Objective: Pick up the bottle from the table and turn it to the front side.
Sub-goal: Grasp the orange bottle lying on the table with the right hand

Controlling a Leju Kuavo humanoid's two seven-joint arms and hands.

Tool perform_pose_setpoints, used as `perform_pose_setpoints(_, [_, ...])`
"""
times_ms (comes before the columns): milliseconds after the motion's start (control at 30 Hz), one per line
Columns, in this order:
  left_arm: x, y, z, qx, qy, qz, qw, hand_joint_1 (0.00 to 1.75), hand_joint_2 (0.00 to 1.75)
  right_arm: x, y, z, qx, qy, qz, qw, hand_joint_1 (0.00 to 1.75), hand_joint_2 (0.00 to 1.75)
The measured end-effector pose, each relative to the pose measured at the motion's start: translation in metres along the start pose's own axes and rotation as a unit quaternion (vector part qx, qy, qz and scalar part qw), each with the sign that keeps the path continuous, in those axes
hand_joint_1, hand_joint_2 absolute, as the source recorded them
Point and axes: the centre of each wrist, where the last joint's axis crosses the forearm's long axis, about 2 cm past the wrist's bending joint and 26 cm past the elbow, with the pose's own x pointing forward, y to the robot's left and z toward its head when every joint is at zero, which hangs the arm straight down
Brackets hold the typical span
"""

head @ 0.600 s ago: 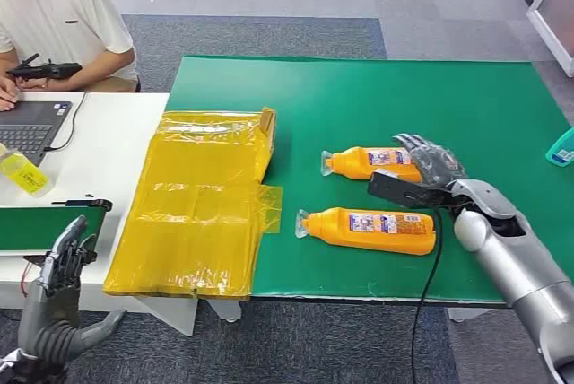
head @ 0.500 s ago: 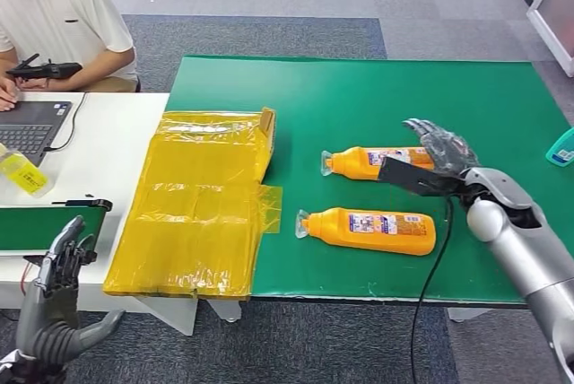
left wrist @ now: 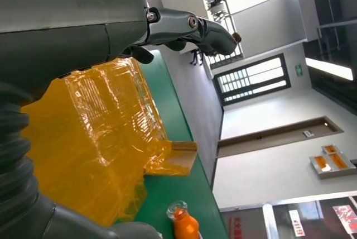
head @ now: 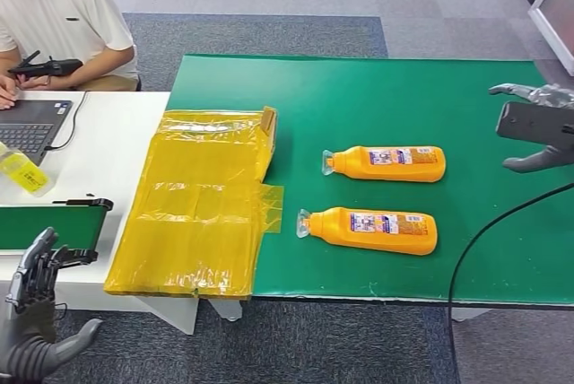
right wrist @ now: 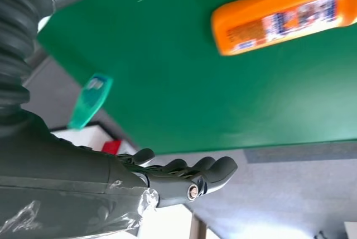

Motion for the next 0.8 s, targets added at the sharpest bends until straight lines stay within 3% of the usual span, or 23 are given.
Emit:
perform_pose_setpoints(167, [0.002,0.001,0.001,0.005,-0.002,0.0,1.0,0.0,1.75,0.002,0.007,0.012,-0.014,0.001,0.035,0.999,0.0,1.75])
perform_pose_setpoints(267, [0.004,0.0,0.001,0.008,-0.004,-0.001,1.0,0.0,1.75,-0.004,0.035,0.007,-0.021,-0.001,0.052,0.998,0.0,1.75])
perform_pose_setpoints(500, [0.006,-0.001,-0.001,0.013,-0.01,-0.002,1.0,0.0,1.75,-0.018,0.101,-0.001,0.034,0.006,0.068,0.997,0.0,1.75])
perform_pose_setpoints(800, [0.006,-0.002,-0.003,0.017,-0.009,0.0,1.0,0.0,1.75,-0.009,0.177,-0.029,0.074,-0.021,0.068,0.995,0.0,1.75])
